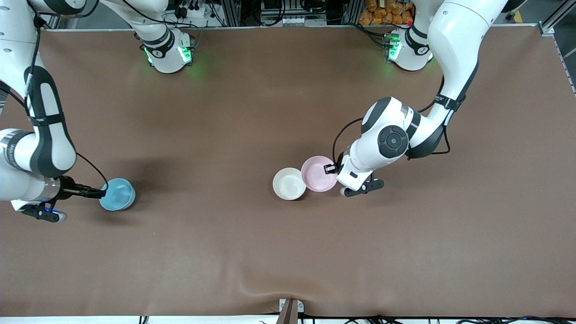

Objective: Stack pink and blue bowls on white bowl
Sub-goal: 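Grasp the pink bowl with the left gripper while the right gripper reaches the blue bowl, then carry the pink bowl onto the white bowl with the left gripper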

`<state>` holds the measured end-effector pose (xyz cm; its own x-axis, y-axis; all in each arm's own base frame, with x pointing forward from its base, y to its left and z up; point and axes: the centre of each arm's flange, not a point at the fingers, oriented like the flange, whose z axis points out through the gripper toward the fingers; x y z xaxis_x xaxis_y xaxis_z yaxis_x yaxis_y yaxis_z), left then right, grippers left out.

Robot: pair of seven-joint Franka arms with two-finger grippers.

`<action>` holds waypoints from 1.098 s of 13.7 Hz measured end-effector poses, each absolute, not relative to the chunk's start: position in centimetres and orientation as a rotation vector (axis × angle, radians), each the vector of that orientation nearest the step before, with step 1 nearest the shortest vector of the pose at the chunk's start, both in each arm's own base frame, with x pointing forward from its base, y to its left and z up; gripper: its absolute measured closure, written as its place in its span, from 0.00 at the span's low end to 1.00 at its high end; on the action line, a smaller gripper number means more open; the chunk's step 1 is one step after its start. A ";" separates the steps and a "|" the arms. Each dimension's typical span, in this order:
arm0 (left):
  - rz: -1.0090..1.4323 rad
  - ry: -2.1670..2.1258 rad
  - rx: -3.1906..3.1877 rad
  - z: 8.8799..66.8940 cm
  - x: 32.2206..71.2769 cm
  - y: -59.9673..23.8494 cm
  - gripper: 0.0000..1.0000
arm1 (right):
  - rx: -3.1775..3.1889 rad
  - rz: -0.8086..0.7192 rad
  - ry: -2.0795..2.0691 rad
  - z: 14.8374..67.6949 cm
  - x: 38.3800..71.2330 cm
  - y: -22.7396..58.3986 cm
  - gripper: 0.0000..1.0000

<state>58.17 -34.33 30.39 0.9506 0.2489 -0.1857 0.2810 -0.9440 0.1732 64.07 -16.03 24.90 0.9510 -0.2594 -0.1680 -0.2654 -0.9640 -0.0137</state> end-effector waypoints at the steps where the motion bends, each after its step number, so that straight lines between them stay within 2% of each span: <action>1: -0.239 0.393 2.919 30.7 58.2 -34.1 0.97 | -3.068 0.251 0.414 24.4 63.8 -16.0 0.00; 6: -0.222 0.393 2.978 36.7 58.0 -32.1 0.97 | -3.067 0.258 0.417 22.9 63.2 -16.0 0.00; 10: -0.216 0.386 3.037 41.4 56.7 -30.7 0.97 | -3.061 0.288 0.428 21.5 62.9 -16.4 0.04; 12: -0.218 0.374 3.074 42.9 56.0 -30.3 0.97 | -3.058 0.297 0.435 21.1 62.7 -16.7 0.22; 13: -0.217 0.370 3.082 43.6 55.8 -30.1 0.97 | -3.058 0.298 0.436 21.0 62.7 -16.7 0.22; 15: -0.212 0.372 3.089 44.4 55.6 -29.7 0.97 | -3.057 0.299 0.436 20.9 62.7 -16.7 0.35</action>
